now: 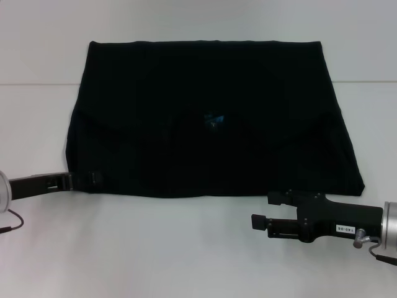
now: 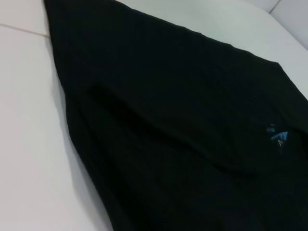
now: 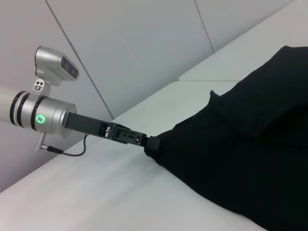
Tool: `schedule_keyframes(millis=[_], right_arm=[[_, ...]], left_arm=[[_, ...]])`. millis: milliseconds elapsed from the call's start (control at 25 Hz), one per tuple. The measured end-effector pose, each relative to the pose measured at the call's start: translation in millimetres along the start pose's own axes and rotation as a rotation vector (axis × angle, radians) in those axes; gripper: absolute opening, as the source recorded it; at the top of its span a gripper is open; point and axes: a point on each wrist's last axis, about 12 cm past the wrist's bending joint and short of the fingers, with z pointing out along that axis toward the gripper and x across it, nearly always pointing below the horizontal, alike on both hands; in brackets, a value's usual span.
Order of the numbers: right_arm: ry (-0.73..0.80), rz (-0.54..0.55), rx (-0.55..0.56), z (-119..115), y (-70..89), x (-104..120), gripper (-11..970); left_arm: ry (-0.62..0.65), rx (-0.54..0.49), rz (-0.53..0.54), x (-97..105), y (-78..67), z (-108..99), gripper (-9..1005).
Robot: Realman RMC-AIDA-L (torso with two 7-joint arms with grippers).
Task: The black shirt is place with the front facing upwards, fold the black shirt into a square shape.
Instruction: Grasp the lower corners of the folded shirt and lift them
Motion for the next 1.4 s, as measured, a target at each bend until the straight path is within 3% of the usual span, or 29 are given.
schedule_keyframes(millis=[240,680,920,1040,1200,1400], right_arm=[[0.000,0.004,-0.002,-0.3,0.5,1.1,863],[-0.003,0.031,0.005,-3.7,-0.6,1.2,850],[-0.002,0.114,0.047,-18.6,-10.8,-13.7,842],[0.010,0.222,0.114,-43.4,-23.4,-40.8,839],[0.107,0.420,0.270,-80.3,-40.0,-85.0,834],[0.209,0.594,0.475,-103.8,-54.0,-116.8,828]], left_arm=[[0.002,0.001,0.004,0.5,-0.5,0.4,600],[-0.007,0.003,-0.002,0.2,-0.1,-0.5,125],[-0.008,0.011,-0.005,0.6,-0.8,-0.8,60],[-0.008,0.013,-0.004,0.4,-1.0,-1.1,60],[-0.012,0.010,0.000,-1.4,-0.4,-2.6,61],[-0.013,0.011,0.003,-2.5,-0.6,-2.7,61]])
